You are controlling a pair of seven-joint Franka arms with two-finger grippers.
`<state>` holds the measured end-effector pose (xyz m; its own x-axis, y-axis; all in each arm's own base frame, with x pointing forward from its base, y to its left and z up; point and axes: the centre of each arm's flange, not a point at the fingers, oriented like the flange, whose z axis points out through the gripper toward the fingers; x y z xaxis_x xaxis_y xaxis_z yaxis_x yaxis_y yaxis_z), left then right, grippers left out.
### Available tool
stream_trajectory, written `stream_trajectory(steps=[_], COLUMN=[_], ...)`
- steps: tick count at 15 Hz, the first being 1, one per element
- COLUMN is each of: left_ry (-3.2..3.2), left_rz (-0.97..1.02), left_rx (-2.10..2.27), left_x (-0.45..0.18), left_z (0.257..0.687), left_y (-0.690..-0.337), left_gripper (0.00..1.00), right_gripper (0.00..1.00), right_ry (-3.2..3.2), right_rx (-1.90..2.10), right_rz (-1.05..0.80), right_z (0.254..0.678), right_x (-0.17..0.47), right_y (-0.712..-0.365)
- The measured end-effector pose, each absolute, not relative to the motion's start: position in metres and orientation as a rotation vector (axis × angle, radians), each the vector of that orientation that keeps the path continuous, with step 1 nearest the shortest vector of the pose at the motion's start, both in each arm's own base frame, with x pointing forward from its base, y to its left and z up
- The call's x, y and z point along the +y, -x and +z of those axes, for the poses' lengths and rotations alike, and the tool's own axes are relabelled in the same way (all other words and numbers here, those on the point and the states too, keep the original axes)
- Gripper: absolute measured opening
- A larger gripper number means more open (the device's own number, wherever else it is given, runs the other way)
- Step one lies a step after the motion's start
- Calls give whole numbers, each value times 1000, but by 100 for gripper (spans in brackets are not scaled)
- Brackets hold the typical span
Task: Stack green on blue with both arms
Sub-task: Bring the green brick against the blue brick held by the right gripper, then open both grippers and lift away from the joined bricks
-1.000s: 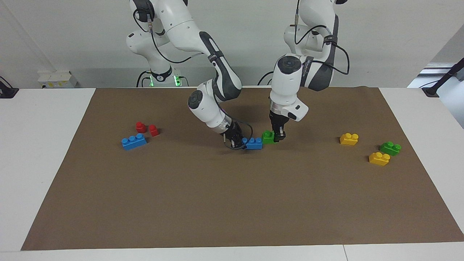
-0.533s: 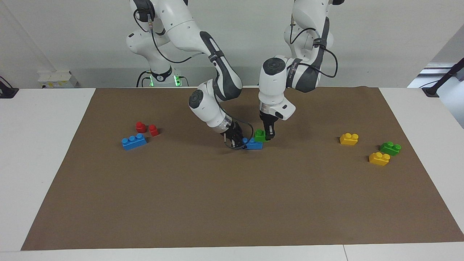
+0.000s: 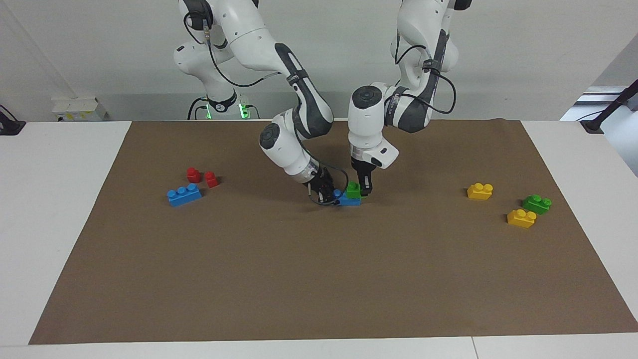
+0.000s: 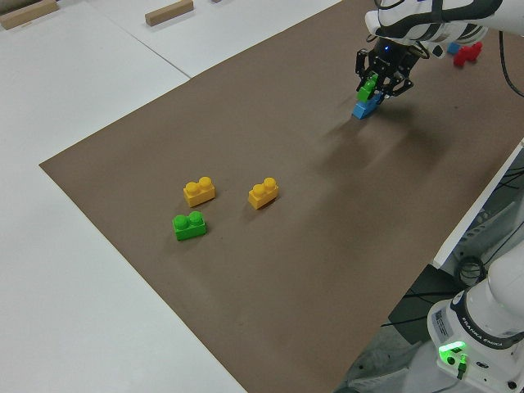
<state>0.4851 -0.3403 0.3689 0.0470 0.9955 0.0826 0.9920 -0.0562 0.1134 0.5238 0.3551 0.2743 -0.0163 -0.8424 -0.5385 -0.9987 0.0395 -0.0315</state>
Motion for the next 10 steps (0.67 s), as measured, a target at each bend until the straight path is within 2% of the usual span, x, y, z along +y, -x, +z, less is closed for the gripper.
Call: stream_trajectory(steps=[5,10], left_ry=[-2287,-2301], left_rz=[220,239], left_rx=[2148,2133], left_x=[-342,-344], left_z=[347,347], left_y=[-479,-477], left_gripper=[34,35], right_gripper=[34,34], right_ry=[1865,1865], right_rx=[1902,1902], right_rz=[509,509], right_z=[274,274], right_x=[358,358], right_y=[-521,-521])
